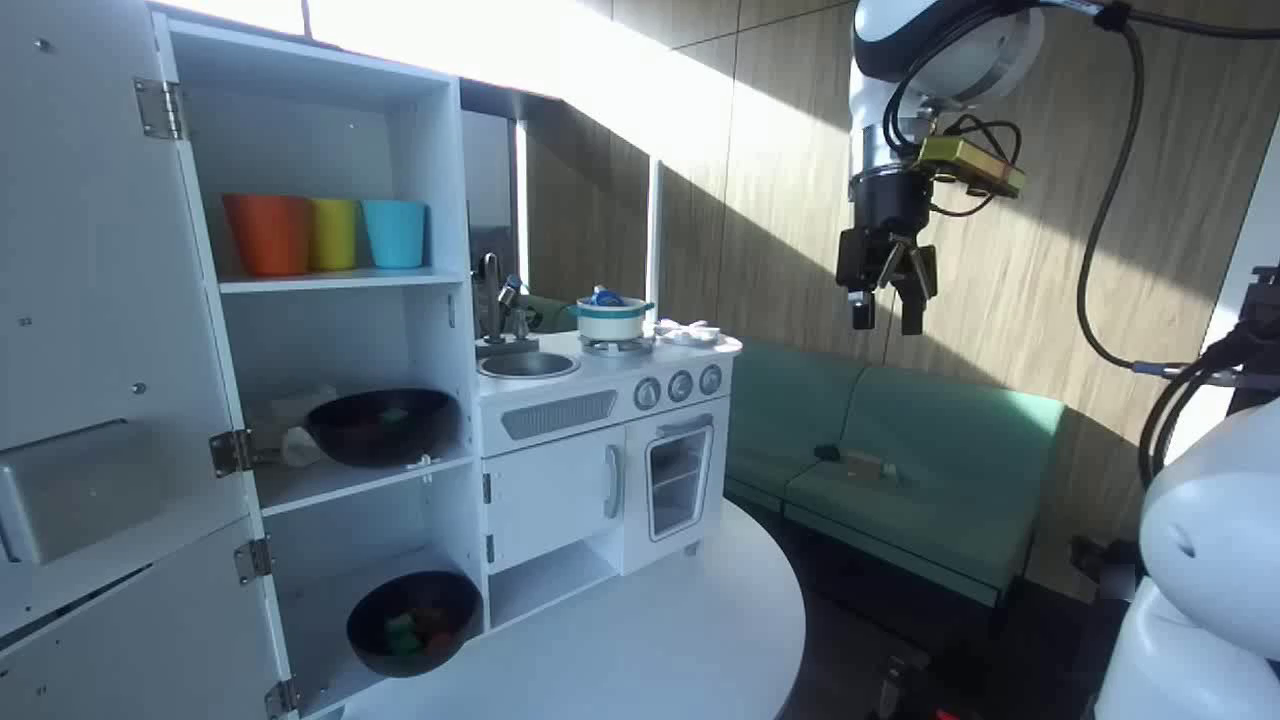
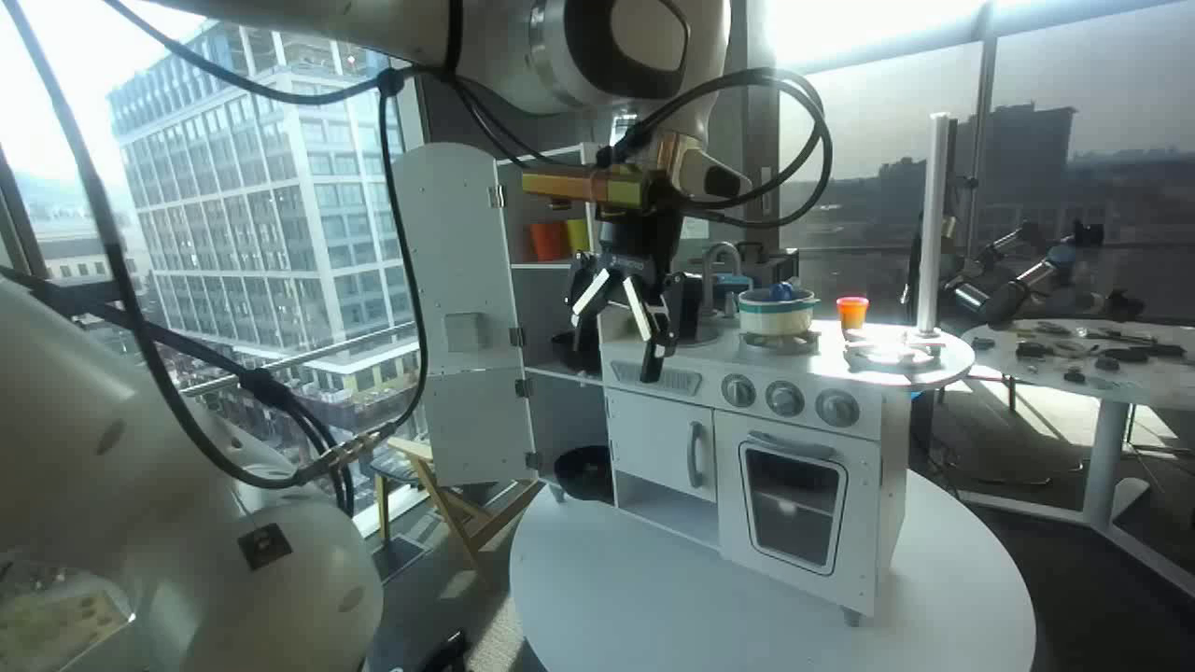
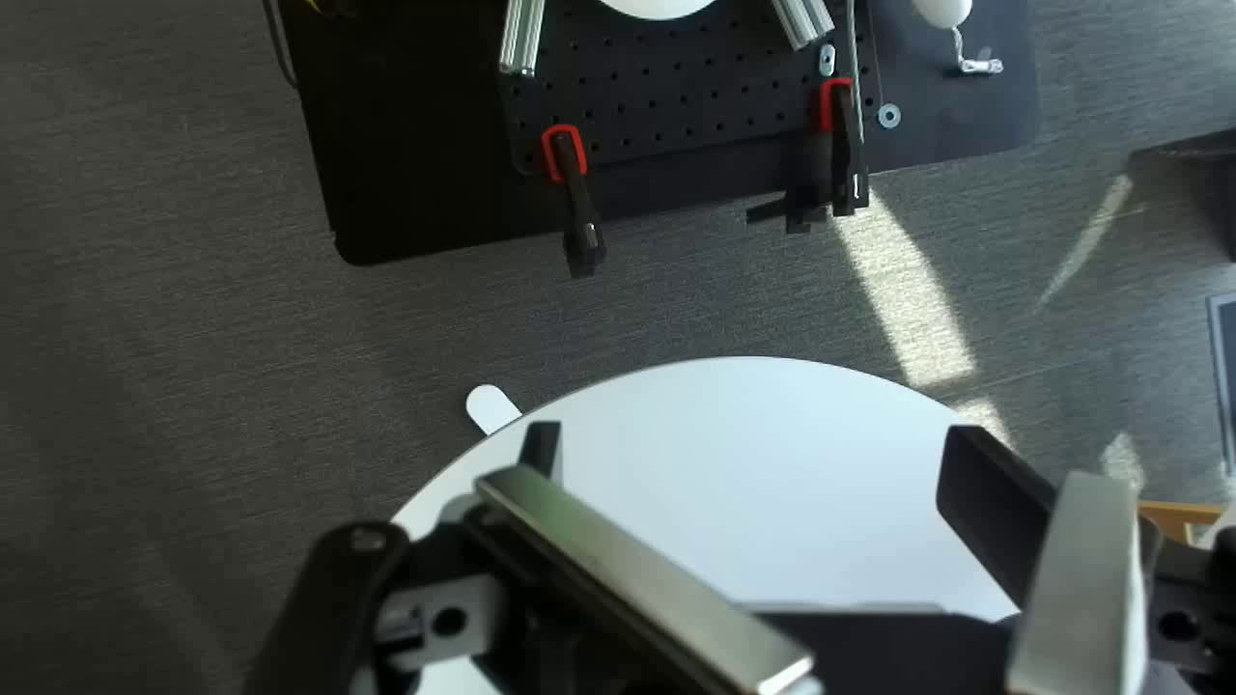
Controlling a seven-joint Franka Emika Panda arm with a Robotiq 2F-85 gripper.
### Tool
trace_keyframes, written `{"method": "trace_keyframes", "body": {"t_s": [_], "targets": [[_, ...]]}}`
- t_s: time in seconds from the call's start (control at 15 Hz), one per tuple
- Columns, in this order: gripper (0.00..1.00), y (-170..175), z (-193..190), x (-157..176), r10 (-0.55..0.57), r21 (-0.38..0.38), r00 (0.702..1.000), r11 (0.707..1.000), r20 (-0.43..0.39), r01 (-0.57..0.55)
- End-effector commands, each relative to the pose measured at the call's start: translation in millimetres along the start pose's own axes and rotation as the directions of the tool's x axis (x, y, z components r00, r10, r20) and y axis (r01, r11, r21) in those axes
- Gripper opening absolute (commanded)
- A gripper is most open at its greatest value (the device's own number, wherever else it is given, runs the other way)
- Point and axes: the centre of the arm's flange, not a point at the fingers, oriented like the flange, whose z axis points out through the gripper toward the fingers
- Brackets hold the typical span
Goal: Turn the first right switch to the right
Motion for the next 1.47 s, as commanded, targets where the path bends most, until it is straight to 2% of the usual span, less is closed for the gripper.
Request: {"method": "trace_keyframes", "body": {"t_s": [0.0,0.6,0.67,1.0,1.13,1.2,1.27,1.4], "targets": [[1.00,0.0,-1.2,-0.1,0.000,0.000,1.000,1.000,-0.003,0.000],[1.00,0.0,-3.9,-0.6,0.000,-0.001,1.000,1.000,-0.009,0.000],[1.00,2.1,0.4,3.2,-0.030,-0.008,0.999,1.000,-0.019,0.029],[1.00,25.0,36.8,55.0,-0.158,-0.002,0.984,0.987,-0.087,0.159],[1.00,42.0,36.5,96.1,-0.190,0.015,0.974,0.981,-0.123,0.193],[1.00,49.1,40.5,112.5,-0.185,0.068,0.967,0.978,-0.174,0.199],[1.00,56.1,47.7,128.4,-0.173,0.083,0.965,0.978,-0.199,0.192],[1.00,63.7,62.2,152.9,-0.121,0.162,0.957,0.972,-0.265,0.168]]}}
